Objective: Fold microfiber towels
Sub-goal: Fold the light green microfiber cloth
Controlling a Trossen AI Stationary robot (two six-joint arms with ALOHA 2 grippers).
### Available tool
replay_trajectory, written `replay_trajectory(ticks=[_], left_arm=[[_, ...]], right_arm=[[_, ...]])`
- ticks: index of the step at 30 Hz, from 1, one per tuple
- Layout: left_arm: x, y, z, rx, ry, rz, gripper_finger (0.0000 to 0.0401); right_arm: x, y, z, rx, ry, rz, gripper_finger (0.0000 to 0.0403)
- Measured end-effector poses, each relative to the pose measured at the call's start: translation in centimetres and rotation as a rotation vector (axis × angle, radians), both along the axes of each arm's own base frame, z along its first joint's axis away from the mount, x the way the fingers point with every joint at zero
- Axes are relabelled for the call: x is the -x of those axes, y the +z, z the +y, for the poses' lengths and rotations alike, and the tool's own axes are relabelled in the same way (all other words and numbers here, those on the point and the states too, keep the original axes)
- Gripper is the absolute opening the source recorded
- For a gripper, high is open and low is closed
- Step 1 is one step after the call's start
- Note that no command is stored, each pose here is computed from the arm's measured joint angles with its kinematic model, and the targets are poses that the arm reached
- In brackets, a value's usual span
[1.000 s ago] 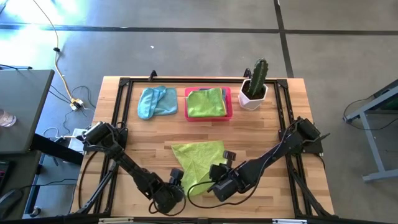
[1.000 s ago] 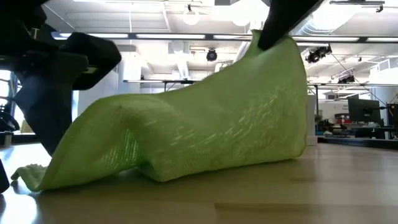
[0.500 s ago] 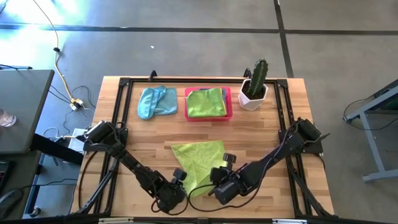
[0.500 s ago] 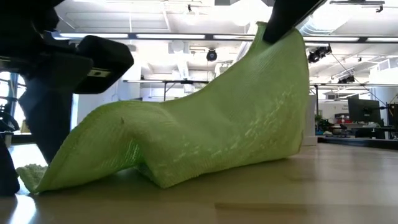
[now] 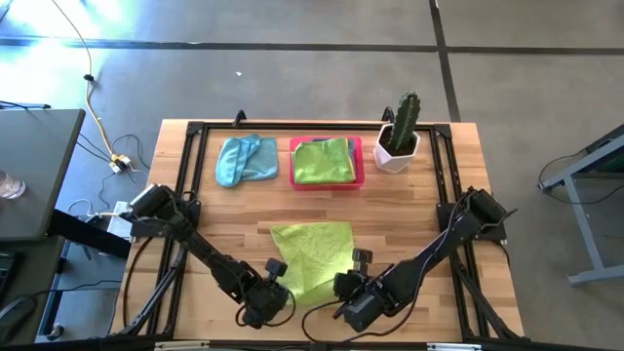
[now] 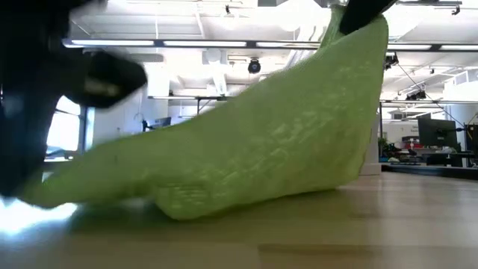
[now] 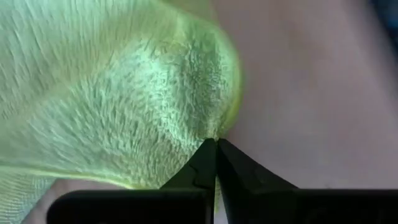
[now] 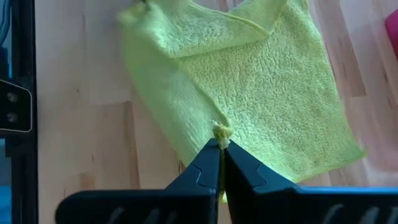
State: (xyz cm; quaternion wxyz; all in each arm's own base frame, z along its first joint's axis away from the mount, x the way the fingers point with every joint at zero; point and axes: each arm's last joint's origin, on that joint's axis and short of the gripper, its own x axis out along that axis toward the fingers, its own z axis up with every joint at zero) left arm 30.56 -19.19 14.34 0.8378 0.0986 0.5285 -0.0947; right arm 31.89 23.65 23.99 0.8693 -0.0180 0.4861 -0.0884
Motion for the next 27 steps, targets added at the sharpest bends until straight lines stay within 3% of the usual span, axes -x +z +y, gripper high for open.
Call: replay_trajectory(ticks=[3, 7, 10, 13, 17, 23, 27], left_arm=[[0.5, 2.7, -0.3, 0.117, 0.050, 0.021, 0.0001], [0.7, 3.8, -1.2, 0.370, 0.083, 0.126, 0.0001], [0.1, 4.9, -2.3, 0.542, 0.099, 0.100, 0.0001], [-0.1, 5.2, -2.8, 0.602, 0.067, 0.082, 0.0001], [-0.2, 5.0, -2.0, 0.542, 0.069, 0.087, 0.0001], [0.6, 3.4, 0.8, 0.226, 0.201, 0.167, 0.0001], [0.9, 3.1, 2.3, 0.117, 0.277, 0.212, 0.0001]], right_arm=[[0.1, 0.0, 0.2, 0.027, 0.055, 0.010, 0.0000], [0.2, 0.0, 0.5, 0.027, 0.127, 0.027, 0.0000], [0.1, 0.0, 0.6, 0.013, 0.136, 0.017, 0.0000], [0.0, 0.1, 0.7, 0.010, 0.140, 0.008, 0.0000], [-0.1, 0.0, 0.5, 0.004, 0.107, 0.005, 0.0000], [-0.7, -0.2, -0.6, 0.036, 0.043, -0.014, 0.0000], [-1.3, -1.2, -2.3, 0.117, -0.005, -0.016, 0.0000]])
